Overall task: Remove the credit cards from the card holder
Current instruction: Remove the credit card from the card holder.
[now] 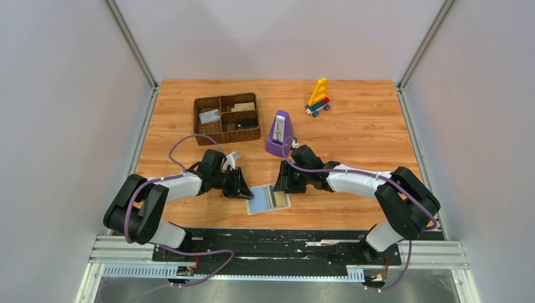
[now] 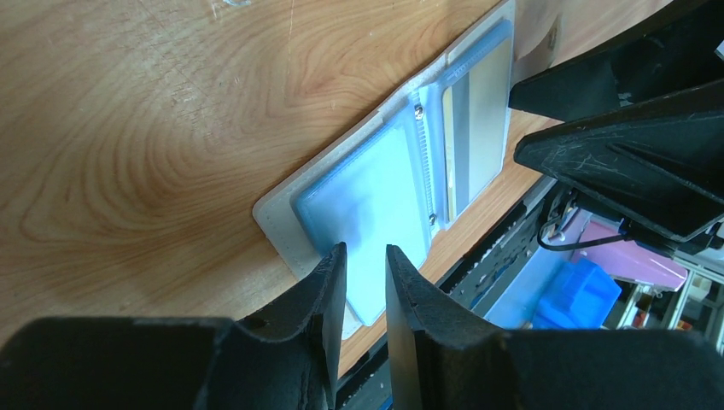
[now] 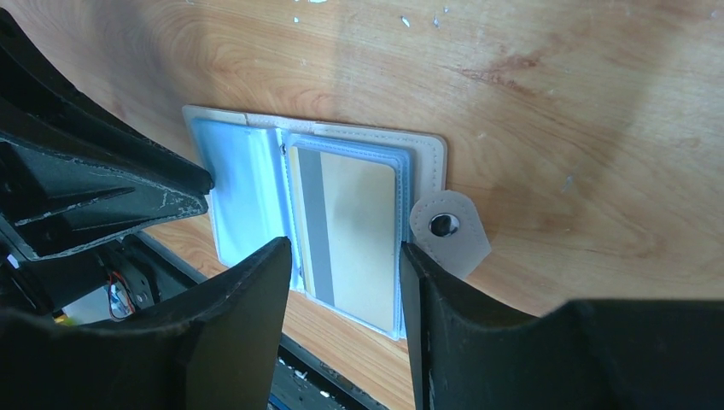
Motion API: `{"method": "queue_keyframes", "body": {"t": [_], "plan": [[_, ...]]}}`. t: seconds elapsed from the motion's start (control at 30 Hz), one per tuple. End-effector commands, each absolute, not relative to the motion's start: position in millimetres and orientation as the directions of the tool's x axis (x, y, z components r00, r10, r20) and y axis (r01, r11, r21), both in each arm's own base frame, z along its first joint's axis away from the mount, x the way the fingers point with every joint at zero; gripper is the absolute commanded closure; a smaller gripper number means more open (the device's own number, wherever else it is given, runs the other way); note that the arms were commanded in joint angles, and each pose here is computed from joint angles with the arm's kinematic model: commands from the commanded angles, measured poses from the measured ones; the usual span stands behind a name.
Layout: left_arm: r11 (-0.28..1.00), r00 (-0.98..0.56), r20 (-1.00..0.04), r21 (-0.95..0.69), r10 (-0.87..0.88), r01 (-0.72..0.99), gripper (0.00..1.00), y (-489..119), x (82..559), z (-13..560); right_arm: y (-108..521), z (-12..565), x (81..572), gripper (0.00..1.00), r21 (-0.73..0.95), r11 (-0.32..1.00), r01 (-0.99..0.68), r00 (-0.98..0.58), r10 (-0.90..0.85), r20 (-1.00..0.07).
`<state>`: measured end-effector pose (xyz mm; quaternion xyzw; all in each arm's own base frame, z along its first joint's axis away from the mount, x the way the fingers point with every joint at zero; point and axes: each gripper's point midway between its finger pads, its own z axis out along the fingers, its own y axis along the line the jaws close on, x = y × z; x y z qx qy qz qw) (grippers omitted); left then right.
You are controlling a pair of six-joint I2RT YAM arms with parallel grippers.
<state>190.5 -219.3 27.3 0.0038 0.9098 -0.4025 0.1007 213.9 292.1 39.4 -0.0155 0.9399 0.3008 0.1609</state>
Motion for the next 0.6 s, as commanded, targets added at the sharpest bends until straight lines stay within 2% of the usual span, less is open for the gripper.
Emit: {"method": "queue_keyframes", "body": {"t": [0.0, 0.57], "plan": [[0.688, -0.975, -0.216, -0.716, -0.054, 0.12, 0.68, -217, 190, 22, 296, 39, 220, 0.5, 0.56, 0.813, -0.163, -0.933, 0.058, -0.356], [0.684, -0.974, -0.218, -0.72, -0.06, 0.119, 0.69, -218, 190, 23, 315, 50, 214, 0.55, 0.64, 0.743, -0.197, -0.942, 0.036, -0.332]]}}
